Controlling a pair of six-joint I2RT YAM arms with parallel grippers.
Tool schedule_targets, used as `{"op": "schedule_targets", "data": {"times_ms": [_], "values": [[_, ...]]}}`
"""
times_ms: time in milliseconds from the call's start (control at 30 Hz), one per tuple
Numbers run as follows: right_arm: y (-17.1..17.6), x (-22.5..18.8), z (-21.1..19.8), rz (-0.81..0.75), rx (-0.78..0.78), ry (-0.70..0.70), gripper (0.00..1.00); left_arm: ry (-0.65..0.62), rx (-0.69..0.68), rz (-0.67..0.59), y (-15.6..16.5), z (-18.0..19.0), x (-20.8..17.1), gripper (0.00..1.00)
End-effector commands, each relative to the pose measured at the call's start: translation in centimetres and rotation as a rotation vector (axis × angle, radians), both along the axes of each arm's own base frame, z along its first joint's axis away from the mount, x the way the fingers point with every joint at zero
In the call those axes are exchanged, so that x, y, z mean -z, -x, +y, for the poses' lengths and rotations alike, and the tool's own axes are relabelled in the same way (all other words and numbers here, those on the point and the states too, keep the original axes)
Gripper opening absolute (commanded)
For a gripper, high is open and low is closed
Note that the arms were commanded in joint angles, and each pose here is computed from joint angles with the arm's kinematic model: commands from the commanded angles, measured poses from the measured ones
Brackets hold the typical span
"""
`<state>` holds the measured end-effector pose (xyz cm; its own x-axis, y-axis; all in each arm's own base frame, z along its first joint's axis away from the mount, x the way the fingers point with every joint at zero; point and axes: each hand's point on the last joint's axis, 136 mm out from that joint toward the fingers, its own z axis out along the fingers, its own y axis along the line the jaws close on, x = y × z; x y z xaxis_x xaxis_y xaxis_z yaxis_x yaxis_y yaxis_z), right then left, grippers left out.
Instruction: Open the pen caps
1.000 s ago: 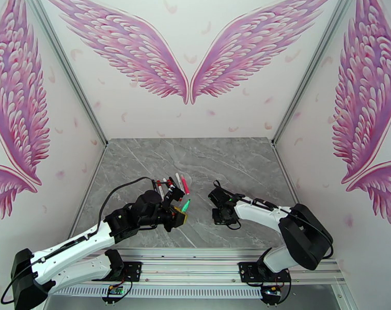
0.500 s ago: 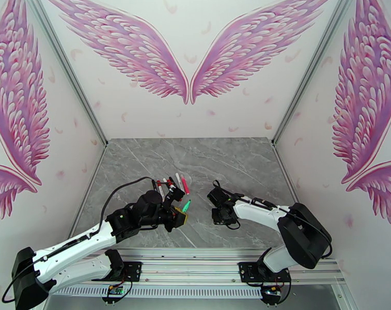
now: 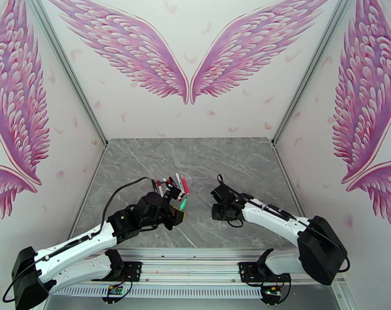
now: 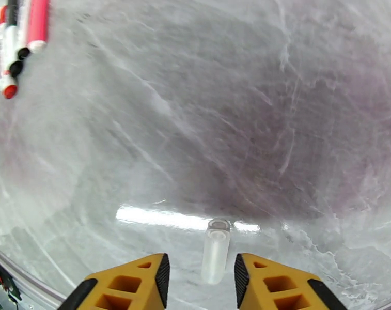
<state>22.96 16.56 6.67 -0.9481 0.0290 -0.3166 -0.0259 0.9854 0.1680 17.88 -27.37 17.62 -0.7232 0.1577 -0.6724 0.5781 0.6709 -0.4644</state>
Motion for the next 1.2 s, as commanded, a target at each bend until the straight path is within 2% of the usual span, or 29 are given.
{"op": "schedule_targets", "data": {"times_ms": [0,133,300,400,633,933,1167], "values": [[0.0,-2.6,0.9,-0.075,-0.062,-0.076,0.50,-0.099,-0.123,0.027,-0.7,2.3,2.3,0.11],[0.5,-5.8,2.3,-0.172,-0.171,-0.190,0.62,-0.168,-0.249,0.064,-1.3,4.3,3.9,0.11],[2.2,-8.8,4.9,-0.225,-0.327,-0.366,0.90,-0.313,-0.397,0.102,-1.6,7.0,6.8,0.11],[3.1,-10.1,6.0,-0.255,-0.389,-0.464,1.00,-0.391,-0.433,0.122,-1.2,7.8,8.7,0.12],[4.6,-11.5,7.8,-0.254,-0.494,-0.592,0.99,-0.480,-0.503,0.151,-1.1,9.0,11.7,0.12],[4.5,-10.6,7.7,-0.240,-0.482,-0.583,0.99,-0.592,-0.529,0.171,-1.2,10.7,14.1,0.12],[4.4,-10.6,7.5,-0.249,-0.460,-0.581,0.99,-0.606,-0.552,0.206,-1.6,11.8,15.1,0.14]]}}
